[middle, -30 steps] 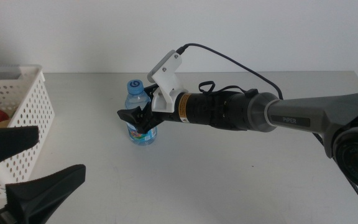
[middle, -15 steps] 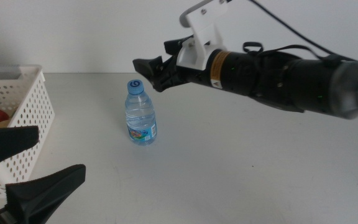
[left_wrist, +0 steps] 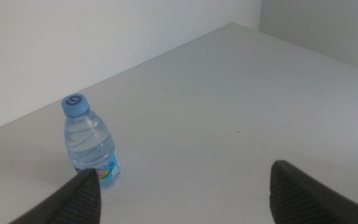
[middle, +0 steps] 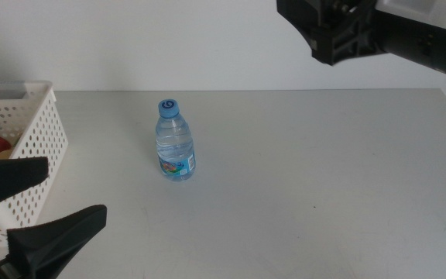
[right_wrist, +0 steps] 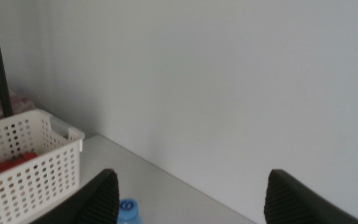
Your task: Use arms to grab the bottles and put them into the dustbin to the left of the table.
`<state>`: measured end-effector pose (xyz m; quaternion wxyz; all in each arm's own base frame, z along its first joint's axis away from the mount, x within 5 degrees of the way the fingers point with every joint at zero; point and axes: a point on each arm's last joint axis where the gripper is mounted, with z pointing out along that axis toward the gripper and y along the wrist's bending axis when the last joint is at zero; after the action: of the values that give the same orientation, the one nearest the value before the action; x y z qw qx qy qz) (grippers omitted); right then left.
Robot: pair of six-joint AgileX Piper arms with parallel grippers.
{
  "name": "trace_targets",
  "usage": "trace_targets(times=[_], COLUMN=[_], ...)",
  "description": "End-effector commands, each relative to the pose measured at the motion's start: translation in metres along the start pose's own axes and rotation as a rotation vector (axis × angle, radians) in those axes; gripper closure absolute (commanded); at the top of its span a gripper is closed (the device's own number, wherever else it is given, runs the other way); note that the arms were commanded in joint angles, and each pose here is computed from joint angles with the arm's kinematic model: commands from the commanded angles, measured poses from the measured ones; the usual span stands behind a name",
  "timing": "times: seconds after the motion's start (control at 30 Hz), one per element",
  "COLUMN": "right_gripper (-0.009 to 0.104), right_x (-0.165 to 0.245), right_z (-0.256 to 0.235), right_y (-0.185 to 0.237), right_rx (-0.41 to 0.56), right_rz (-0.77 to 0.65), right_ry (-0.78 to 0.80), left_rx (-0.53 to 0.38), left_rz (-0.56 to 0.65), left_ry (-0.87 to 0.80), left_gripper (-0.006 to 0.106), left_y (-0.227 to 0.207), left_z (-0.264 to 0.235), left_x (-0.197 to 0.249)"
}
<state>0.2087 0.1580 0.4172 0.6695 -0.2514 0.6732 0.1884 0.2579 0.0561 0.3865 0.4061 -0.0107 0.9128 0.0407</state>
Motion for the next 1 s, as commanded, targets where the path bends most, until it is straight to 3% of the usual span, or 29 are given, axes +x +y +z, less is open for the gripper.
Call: trace_targets(times=[0.0, 0.23, 0.77, 0.97], right_gripper=[0.037, 0.037, 0.037, 0.037], right_x=[-0.018, -0.011, -0.041, -0.041], right_z=[-0.024, -0.063, -0.132, -0.146], right_y=[0.001, 0.000, -0.014, -0.016], right_rx=[0.009, 0.034, 0.101, 0.114], right_rz=[-0.053, -0.004, 0.052, 0.077], right_ry=[-0.015, 0.211, 0.013, 0.029], left_rx=[0.023, 0.023, 0.023, 0.023], left_rz=[-0.012, -0.012, -0.012, -0.012], left_ry=[-0.087, -0.087, -0.087, -0.087], left_gripper=[0.102, 0.102, 0.102, 0.102], left_y=[0.010, 0.010, 0.010, 0.010], left_z=[-0.006, -0.006, -0.006, -0.006], left_x=[-0.023, -0.023, -0.023, -0.023])
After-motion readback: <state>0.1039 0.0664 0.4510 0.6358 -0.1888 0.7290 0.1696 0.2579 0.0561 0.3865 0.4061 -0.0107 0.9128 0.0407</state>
